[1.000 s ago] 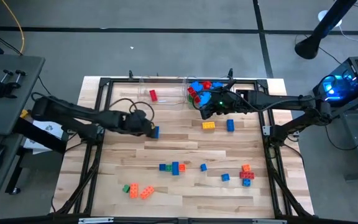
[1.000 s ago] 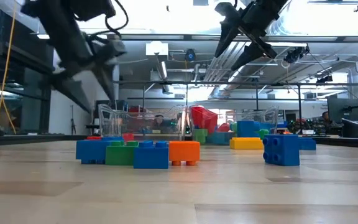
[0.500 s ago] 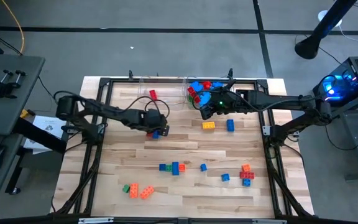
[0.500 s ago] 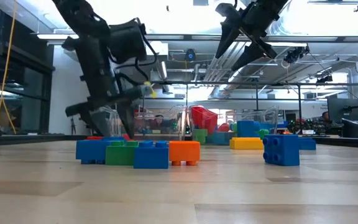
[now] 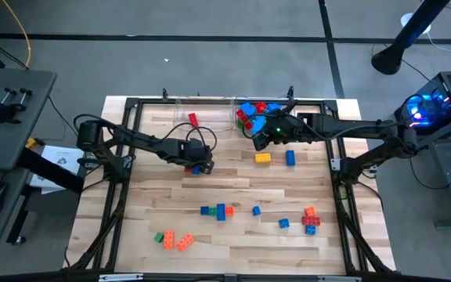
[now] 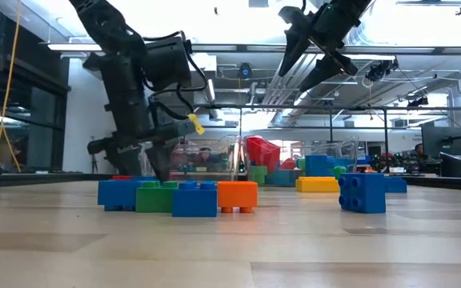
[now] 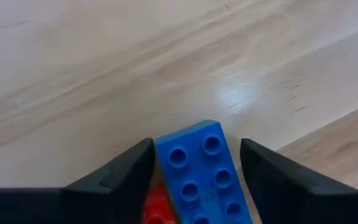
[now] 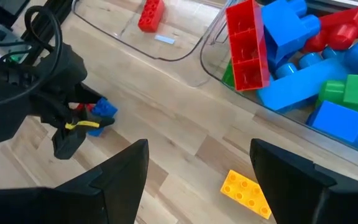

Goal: Sort blocks by size
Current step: Put the blue lego piece into the left transparent bin, then put the red lego piece into the left transparent bin

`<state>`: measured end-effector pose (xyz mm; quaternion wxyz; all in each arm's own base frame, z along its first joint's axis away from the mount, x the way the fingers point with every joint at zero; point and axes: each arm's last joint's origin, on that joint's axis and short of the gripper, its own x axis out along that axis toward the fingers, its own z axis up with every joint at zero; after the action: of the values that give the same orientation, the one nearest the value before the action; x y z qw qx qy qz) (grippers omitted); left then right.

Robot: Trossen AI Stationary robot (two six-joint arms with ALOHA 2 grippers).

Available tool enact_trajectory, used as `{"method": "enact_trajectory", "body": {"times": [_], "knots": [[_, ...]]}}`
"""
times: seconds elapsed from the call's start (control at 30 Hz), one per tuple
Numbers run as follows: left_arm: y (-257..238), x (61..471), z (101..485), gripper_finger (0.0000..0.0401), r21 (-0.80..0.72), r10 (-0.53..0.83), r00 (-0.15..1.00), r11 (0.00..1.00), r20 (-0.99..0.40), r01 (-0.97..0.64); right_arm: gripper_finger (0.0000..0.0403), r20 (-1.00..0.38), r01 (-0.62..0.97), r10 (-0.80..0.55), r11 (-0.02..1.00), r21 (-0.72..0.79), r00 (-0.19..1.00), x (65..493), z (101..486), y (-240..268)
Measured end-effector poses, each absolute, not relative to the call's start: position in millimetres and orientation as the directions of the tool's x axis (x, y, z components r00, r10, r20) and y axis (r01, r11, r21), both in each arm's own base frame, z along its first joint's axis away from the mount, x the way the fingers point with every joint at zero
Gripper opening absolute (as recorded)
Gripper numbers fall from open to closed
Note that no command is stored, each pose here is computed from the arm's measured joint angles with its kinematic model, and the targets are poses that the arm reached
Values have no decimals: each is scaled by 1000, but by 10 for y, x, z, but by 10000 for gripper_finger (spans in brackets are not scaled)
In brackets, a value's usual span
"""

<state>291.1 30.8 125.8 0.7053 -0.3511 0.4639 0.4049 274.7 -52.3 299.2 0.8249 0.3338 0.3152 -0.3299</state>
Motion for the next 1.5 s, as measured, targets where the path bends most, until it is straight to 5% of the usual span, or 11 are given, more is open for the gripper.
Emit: {"method": "enact_trajectory", "body": {"times": [0.2, 0.33, 0.53, 0.7, 0.9, 1.23, 1.4, 1.5], "knots": [[304, 2926, 1299, 99, -122, 249, 275, 496, -929, -860, 277, -740, 755, -334, 559, 343, 584, 2747, 2992, -522], [373, 2920, 1555, 98, -204, 254, 398, 556, -881, -806, 277, -741, 758, -334, 553, 346, 582, 2746, 2991, -522], [522, 2707, 2453, 98, -263, 413, 622, 650, -665, -713, 277, -741, 772, -339, 519, 367, 580, 2745, 2991, -523], [951, 2438, 2880, 98, -121, 604, 568, 618, -559, -777, 277, -732, 798, -381, 475, 370, 566, 2741, 2994, -536], [1482, 2342, 2663, 99, -108, 538, 522, 620, -662, -777, 277, -731, 802, -383, 465, 376, 565, 2741, 2994, -536], [1592, 2411, 2618, 292, -96, 537, 557, 660, -634, -745, 277, -731, 802, -381, 460, 380, 566, 2742, 2994, -529], [1368, 2346, 2678, 321, -256, 389, 607, 655, -692, -711, 277, -732, 796, -381, 484, 363, 565, 2741, 2993, -529], [1016, 2319, 2721, 319, -230, 317, 589, 706, -744, -670, 277, -732, 791, -381, 501, 350, 565, 2741, 2993, -529]]}}
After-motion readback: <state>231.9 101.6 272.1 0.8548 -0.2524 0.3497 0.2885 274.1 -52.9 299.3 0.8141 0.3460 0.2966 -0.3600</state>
